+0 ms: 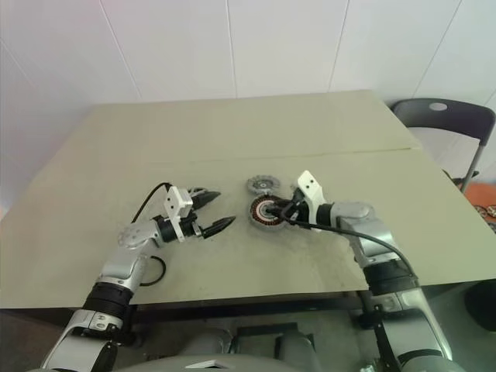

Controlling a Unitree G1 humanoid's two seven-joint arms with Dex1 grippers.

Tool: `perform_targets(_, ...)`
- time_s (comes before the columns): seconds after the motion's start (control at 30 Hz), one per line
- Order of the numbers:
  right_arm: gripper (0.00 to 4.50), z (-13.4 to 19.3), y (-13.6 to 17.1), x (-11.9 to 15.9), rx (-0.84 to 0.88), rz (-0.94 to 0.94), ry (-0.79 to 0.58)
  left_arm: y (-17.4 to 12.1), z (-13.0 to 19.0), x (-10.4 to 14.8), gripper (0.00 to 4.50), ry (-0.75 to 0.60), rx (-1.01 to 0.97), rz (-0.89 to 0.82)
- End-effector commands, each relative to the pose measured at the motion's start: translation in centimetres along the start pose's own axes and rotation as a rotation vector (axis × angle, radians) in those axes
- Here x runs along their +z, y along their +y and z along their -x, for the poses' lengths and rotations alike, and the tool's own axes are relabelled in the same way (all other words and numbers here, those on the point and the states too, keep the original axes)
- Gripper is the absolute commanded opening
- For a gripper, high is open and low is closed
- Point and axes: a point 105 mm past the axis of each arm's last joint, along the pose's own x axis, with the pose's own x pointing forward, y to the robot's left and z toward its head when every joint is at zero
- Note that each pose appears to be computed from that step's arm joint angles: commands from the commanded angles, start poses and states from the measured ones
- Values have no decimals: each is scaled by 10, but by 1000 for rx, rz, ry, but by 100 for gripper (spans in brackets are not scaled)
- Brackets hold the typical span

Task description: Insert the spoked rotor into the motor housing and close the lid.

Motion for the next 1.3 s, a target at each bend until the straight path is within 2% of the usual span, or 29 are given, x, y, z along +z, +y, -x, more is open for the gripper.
perform_targets(0.03, 75, 1, 0, 20, -1, 65, -33, 4, -1, 16, 450, -45, 6, -40)
perform_targets(1.3, 75, -17, -4, 13, -31, 55, -6, 5, 1, 14, 450, -37, 11, -39)
